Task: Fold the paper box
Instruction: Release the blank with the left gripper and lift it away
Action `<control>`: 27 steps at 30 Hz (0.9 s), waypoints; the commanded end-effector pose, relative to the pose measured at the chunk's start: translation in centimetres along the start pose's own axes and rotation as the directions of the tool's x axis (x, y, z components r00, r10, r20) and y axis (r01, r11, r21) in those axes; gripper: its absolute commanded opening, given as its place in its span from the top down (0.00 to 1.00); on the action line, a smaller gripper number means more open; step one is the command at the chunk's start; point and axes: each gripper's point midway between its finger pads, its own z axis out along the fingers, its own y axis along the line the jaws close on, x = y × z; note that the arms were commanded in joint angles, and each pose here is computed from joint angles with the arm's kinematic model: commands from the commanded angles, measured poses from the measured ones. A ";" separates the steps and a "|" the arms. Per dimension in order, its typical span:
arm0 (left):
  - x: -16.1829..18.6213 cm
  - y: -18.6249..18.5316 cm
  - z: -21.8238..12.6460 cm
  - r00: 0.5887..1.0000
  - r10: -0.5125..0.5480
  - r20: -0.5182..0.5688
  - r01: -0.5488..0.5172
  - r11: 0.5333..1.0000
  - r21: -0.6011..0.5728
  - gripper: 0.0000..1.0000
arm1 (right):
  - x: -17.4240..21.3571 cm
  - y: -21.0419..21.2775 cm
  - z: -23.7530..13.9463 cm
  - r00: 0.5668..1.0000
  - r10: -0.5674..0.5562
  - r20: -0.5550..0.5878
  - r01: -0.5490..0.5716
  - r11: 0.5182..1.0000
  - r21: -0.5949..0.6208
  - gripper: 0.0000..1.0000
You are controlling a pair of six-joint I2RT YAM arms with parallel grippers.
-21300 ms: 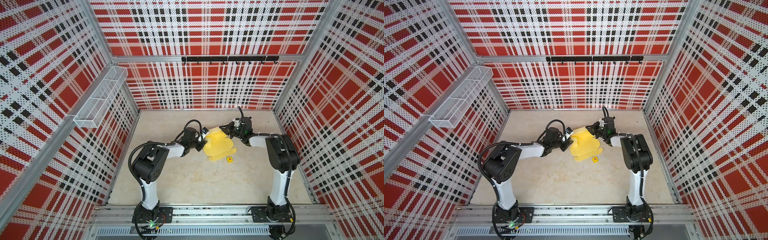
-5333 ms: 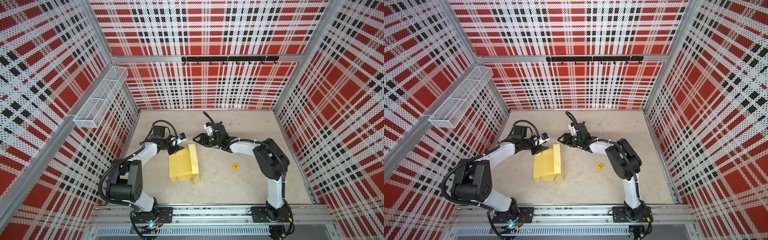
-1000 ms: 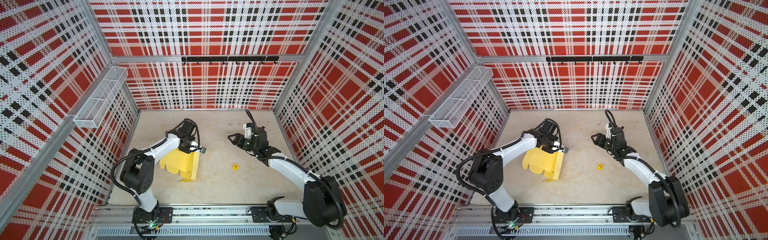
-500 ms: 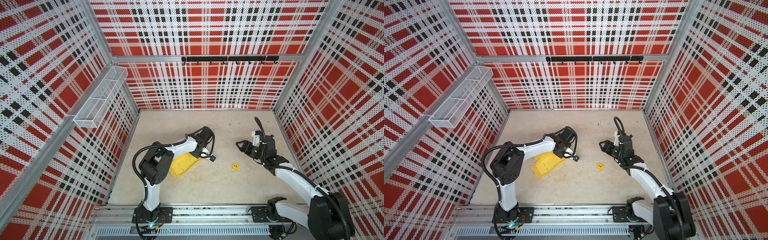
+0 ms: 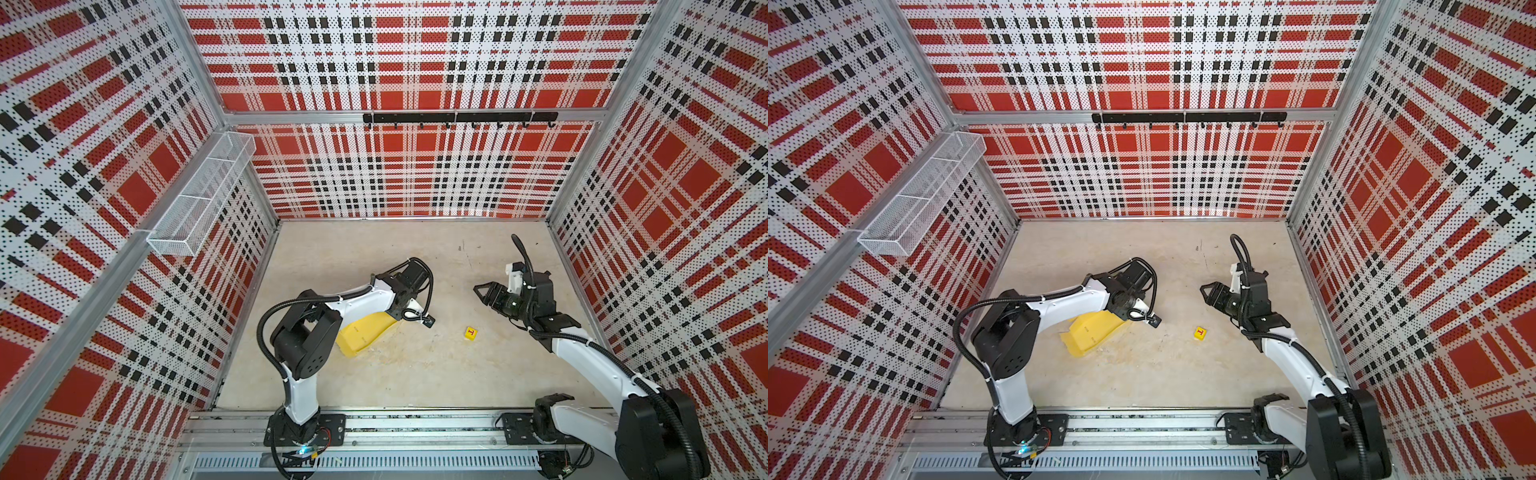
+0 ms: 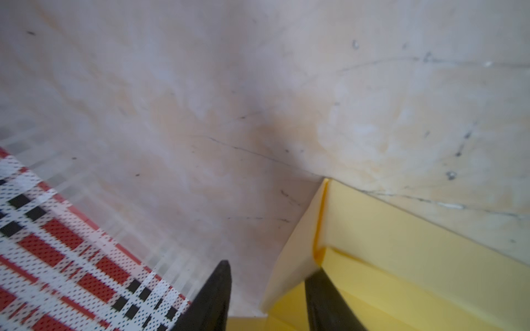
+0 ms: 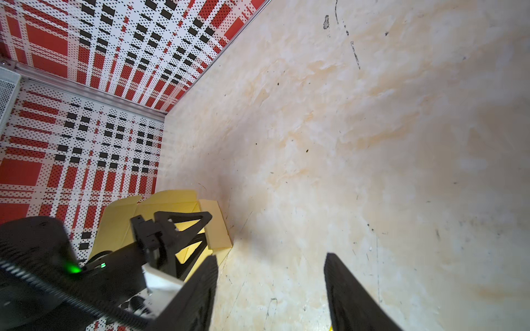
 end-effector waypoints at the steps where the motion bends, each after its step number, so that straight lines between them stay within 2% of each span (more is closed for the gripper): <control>1: -0.4 2.8 -3.4 0.998 0.060 0.022 -0.057 0.990 -0.132 0.50 | -0.8 0.7 0.2 0.999 -0.033 0.027 0.034 0.999 -0.024 0.38; 3: -0.4 4.0 -4.7 0.999 0.004 0.033 0.002 0.985 -0.175 0.48 | -0.7 0.9 0.4 0.998 -0.050 0.026 0.051 0.999 -0.015 0.38; 7: 0.4 6.7 -7.8 0.978 -0.193 0.082 0.208 0.947 -0.245 0.44 | -0.2 1.9 1.1 0.994 -0.106 0.016 0.106 0.994 0.003 0.38; 9: 1.0 7.8 -9.3 0.947 -0.302 0.108 0.321 0.908 -0.269 0.41 | 0.1 2.5 1.5 0.991 -0.135 0.009 0.135 0.991 0.007 0.38; 12: 2.3 9.3 -11.7 0.873 -0.458 0.166 0.487 0.820 -0.300 0.34 | 0.5 3.7 2.4 0.984 -0.180 0.000 0.180 0.984 0.008 0.39; 15: 4.4 10.8 -14.3 0.762 -0.603 0.234 0.646 0.692 -0.322 0.27 | 0.9 5.2 3.0 0.973 -0.230 0.004 0.230 0.973 0.008 0.40; 17: 6.2 11.3 -15.8 0.671 -0.687 0.278 0.740 0.598 -0.310 0.22 | 1.2 6.1 3.4 0.965 -0.262 0.008 0.262 0.965 0.004 0.40; 20: 9.0 11.5 -17.5 0.504 -0.781 0.368 0.863 0.442 -0.245 0.15 | 1.8 7.6 4.1 0.950 -0.312 0.008 0.312 0.950 -0.005 0.41; 23: 11.7 10.9 -18.5 0.350 -0.839 0.417 0.937 0.304 -0.174 0.12 | 2.8 9.1 5.0 0.925 -0.379 -0.008 0.379 0.925 -0.015 0.43; 27: 13.7 9.1 -18.2 0.201 -0.877 0.436 0.980 0.183 -0.083 0.11 | 4.8 11.0 6.7 0.880 -0.472 -0.050 0.471 0.882 -0.029 0.45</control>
